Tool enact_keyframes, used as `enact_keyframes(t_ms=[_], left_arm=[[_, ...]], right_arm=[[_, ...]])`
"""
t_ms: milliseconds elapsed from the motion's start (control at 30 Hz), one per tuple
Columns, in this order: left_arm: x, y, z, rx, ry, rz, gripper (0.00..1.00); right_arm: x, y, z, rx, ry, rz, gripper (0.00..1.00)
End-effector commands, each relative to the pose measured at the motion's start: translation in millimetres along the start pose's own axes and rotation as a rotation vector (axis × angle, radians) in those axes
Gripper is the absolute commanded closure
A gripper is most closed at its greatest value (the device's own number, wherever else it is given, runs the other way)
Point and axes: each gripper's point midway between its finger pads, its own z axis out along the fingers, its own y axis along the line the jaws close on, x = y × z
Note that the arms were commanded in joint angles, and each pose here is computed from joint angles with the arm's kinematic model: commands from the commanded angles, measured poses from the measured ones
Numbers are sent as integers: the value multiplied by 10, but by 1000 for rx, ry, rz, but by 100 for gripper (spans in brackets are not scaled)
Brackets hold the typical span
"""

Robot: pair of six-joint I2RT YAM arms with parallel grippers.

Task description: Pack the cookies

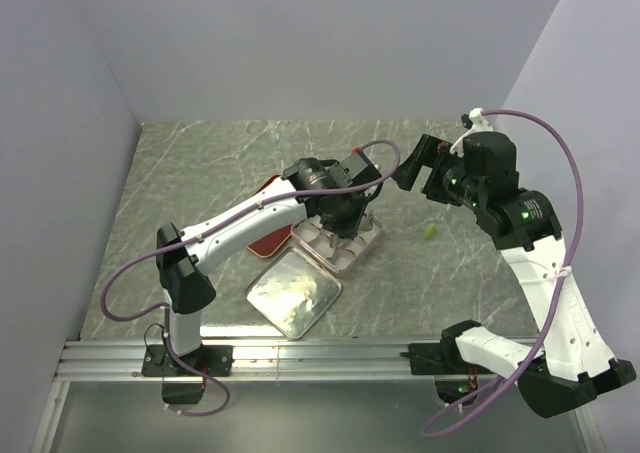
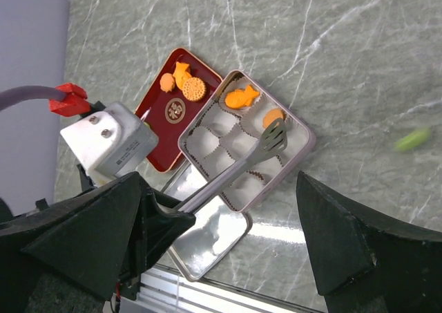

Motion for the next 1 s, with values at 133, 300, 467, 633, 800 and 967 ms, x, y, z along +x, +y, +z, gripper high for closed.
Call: enact_keyframes(t_ms=[133, 300, 467, 633, 800, 967], left_arm=[[-84, -53, 6, 4, -44, -40, 69], [-207, -167, -108, 44, -85, -24, 67], [-340, -217, -210, 51, -115, -13, 63], [-461, -213, -375, 79, -173, -29, 58], [-543, -147, -423, 99, -203, -22, 57], [-618, 308, -397, 6, -215, -77, 57]], right_arm=[[25, 14, -49, -15, -10, -11, 0], [17, -19, -70, -1, -19, -13, 0], [-34, -154, -65, 75, -45, -22, 0], [-92, -332, -5, 164, -37, 3, 0], [-29, -522, 64, 216, -6, 75, 1], [64, -574, 117, 221, 55, 118, 2]])
